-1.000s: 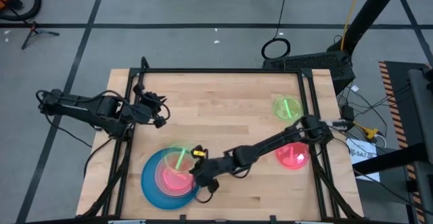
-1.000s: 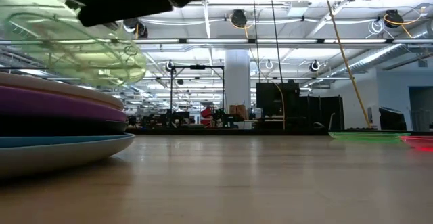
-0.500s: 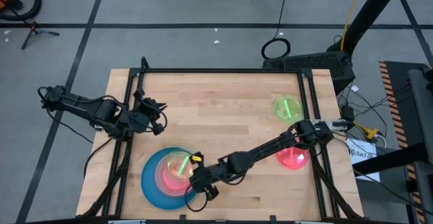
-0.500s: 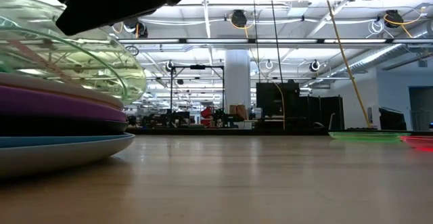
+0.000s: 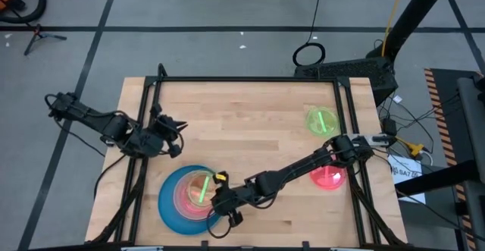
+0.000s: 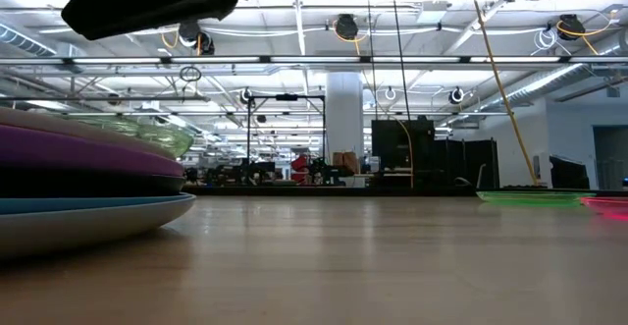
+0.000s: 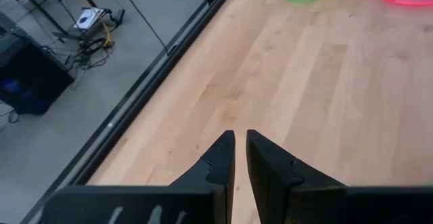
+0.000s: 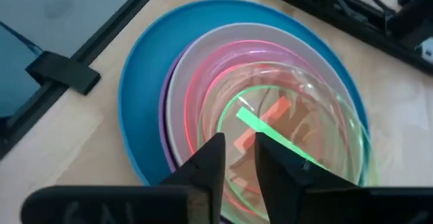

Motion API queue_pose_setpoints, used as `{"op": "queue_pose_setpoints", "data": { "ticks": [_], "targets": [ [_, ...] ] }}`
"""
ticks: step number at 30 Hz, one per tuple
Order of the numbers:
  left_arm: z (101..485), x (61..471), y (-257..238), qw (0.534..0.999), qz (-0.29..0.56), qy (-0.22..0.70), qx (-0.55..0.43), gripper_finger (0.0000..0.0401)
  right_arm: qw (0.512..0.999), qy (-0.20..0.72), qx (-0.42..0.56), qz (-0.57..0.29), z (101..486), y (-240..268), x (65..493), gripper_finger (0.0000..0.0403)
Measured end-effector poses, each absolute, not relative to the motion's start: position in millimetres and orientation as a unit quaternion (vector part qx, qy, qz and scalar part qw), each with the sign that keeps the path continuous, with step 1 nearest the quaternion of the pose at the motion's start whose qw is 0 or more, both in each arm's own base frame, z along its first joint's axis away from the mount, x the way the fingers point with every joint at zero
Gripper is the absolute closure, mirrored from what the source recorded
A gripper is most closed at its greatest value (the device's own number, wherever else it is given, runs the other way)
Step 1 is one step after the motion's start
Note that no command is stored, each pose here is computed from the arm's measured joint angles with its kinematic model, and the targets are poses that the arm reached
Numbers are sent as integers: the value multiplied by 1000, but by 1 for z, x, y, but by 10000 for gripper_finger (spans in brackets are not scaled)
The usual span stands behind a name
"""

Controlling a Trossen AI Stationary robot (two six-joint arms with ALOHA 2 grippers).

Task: Stack plastic plates
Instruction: Stack the top green plate on the left pink plate

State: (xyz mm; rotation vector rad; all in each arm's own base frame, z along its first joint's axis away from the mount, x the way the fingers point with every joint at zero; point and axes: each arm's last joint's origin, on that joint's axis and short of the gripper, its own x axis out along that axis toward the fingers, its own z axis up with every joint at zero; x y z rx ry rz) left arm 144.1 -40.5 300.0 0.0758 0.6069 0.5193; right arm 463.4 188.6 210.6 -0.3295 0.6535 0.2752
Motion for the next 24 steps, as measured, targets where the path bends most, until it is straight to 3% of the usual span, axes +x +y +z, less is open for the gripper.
{"op": "queue_pose_setpoints", "data": {
  "ticks": [10, 18, 24],
  "targets": [
    [295, 148, -52, 923, 231, 304, 46, 354, 933, 336, -112, 69, 209, 185, 462, 333],
    [291, 152, -57, 920, 230, 313, 48, 354, 901, 389, -164, -98, 199, 161, 456, 358],
    [288, 155, -61, 919, 226, 318, 52, 354, 896, 413, -123, -109, 184, 146, 455, 379]
  ]
}}
